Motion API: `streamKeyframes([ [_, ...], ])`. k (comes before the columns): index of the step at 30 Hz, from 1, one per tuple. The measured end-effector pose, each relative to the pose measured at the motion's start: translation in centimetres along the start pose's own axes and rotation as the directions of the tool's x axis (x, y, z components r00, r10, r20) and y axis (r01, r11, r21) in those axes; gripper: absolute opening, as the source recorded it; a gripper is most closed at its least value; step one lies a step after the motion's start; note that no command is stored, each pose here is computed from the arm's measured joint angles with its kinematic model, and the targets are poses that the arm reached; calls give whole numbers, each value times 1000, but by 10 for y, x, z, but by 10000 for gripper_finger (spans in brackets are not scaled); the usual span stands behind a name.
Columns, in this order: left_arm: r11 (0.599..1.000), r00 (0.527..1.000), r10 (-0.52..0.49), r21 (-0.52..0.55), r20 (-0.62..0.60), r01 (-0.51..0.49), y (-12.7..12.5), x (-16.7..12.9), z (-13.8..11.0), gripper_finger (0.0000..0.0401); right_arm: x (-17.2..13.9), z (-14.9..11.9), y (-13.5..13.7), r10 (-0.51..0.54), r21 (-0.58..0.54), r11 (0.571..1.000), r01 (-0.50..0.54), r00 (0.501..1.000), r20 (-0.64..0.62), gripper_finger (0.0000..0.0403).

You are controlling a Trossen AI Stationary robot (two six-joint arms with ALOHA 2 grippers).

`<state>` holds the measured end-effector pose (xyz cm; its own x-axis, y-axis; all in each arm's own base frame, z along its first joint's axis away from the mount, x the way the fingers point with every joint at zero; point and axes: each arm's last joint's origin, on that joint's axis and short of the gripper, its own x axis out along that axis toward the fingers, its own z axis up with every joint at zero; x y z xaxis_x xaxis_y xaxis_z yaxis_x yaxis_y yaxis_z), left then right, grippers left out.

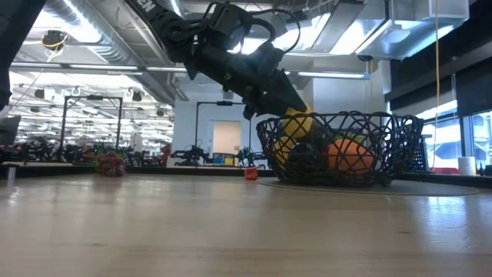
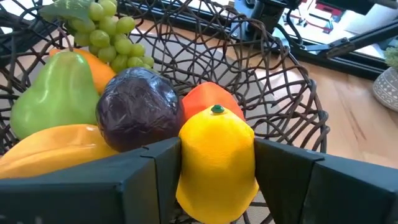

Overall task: Build produce basket
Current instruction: Put the lemon into the black wire basket

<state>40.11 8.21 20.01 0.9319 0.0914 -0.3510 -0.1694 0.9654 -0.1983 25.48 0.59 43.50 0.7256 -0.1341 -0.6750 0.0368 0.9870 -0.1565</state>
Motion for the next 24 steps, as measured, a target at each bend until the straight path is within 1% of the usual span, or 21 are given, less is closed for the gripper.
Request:
streamKeyframes([
  [5,1000,1000,3,-2,1,-3,0,0,0,172,0,0,0,0,0,1000,0,1000,0,215],
  [7,999,999,49,-21,5,-49,1,0,0,172,0,0,0,0,0,1000,0,1000,0,215],
  [9,996,997,73,-61,-5,-73,2,0,-1,173,0,0,0,0,0,1000,0,1000,0,215],
  [10,994,997,73,-84,-7,-73,2,0,-1,173,0,0,0,0,0,1000,0,1000,0,215],
  [12,994,998,55,-94,7,-54,2,0,0,173,0,0,0,0,0,1000,0,1000,0,215],
  [15,996,999,38,-81,14,-37,1,0,1,173,0,0,0,0,0,1000,0,1000,0,215],
  [20,996,999,39,-80,5,-39,1,0,0,173,0,0,0,3,4,1000,-3,1000,-1,215],
  [24,996,999,39,-78,6,-38,1,0,0,173,0,0,1,41,1,999,-41,999,2,215],
])
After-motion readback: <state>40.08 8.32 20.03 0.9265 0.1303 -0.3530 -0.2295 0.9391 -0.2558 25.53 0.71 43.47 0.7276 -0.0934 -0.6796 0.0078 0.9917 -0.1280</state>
